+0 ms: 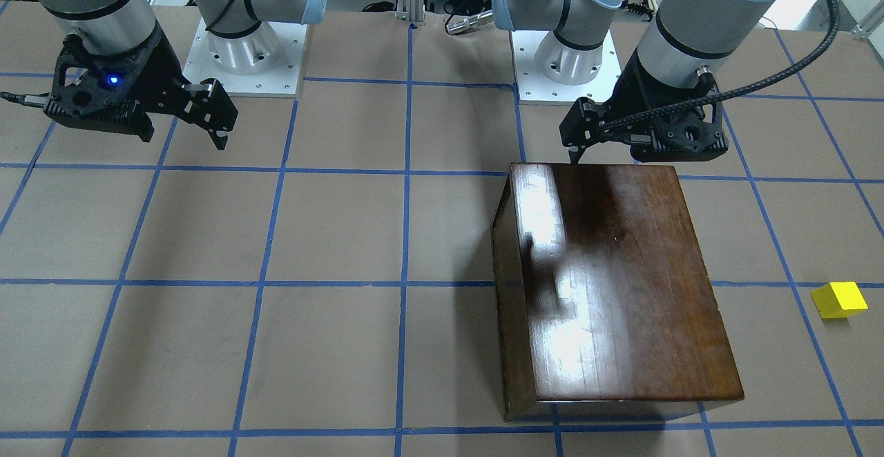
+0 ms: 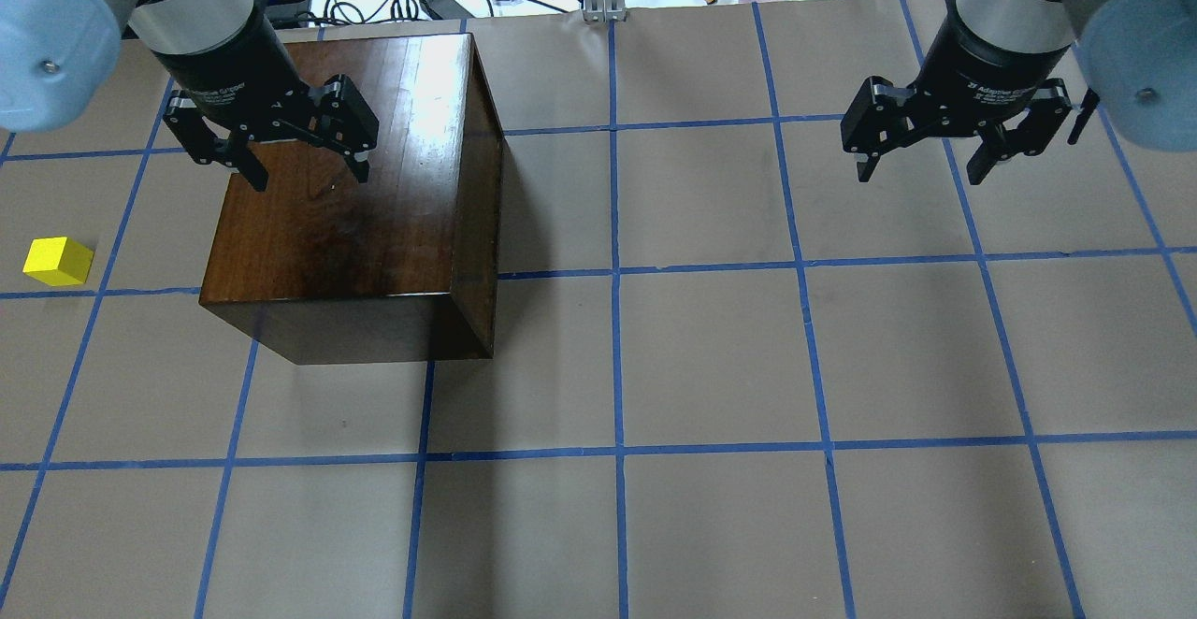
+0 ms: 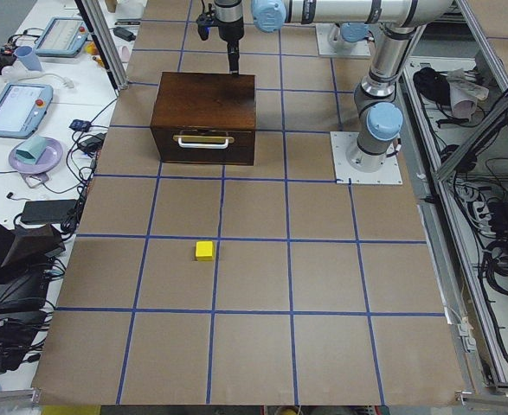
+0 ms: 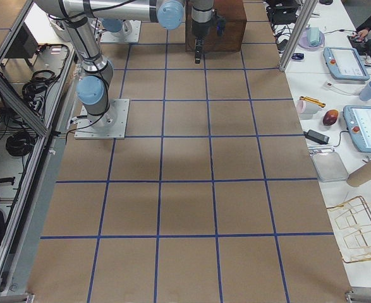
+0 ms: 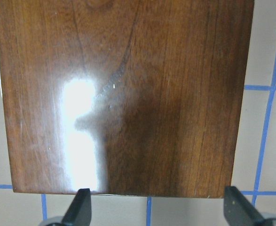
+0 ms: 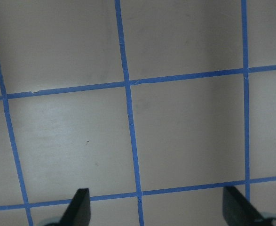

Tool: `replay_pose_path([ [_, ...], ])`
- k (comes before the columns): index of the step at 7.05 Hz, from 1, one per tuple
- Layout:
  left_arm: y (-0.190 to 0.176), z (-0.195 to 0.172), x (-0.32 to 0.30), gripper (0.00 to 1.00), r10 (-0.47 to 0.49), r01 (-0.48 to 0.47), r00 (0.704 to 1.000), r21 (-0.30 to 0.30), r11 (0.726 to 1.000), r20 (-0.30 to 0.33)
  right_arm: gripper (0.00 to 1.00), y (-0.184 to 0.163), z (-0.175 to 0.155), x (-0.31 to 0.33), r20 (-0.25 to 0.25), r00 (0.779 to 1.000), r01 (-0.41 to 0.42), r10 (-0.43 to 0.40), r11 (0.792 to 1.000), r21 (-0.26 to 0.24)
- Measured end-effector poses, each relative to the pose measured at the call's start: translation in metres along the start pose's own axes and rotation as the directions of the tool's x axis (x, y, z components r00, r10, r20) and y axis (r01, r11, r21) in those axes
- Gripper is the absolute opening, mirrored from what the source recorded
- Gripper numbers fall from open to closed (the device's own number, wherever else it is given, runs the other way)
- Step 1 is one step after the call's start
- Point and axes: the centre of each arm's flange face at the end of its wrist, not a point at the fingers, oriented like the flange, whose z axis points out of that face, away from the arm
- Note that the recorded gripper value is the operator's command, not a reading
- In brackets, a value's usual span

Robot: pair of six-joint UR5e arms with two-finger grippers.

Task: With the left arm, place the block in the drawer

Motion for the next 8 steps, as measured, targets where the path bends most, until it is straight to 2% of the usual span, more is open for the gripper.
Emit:
replay_pose_path([
  [3,-0.002,0.001,-0.004,1.0,-0.01,0.01,1.0,0.002,1.0,0.006,1.0,0.0,0.0,0.0,0.0,1.0,0.0,0.0,1.0,0.0],
  [8,-0.021,-0.014,-0.041,1.0,-0.07,0.07,0.998,0.062,0.996,-0.002,1.0,0.0,0.0,0.0,0.0,1.0,-0.001,0.001,1.0,0.0],
])
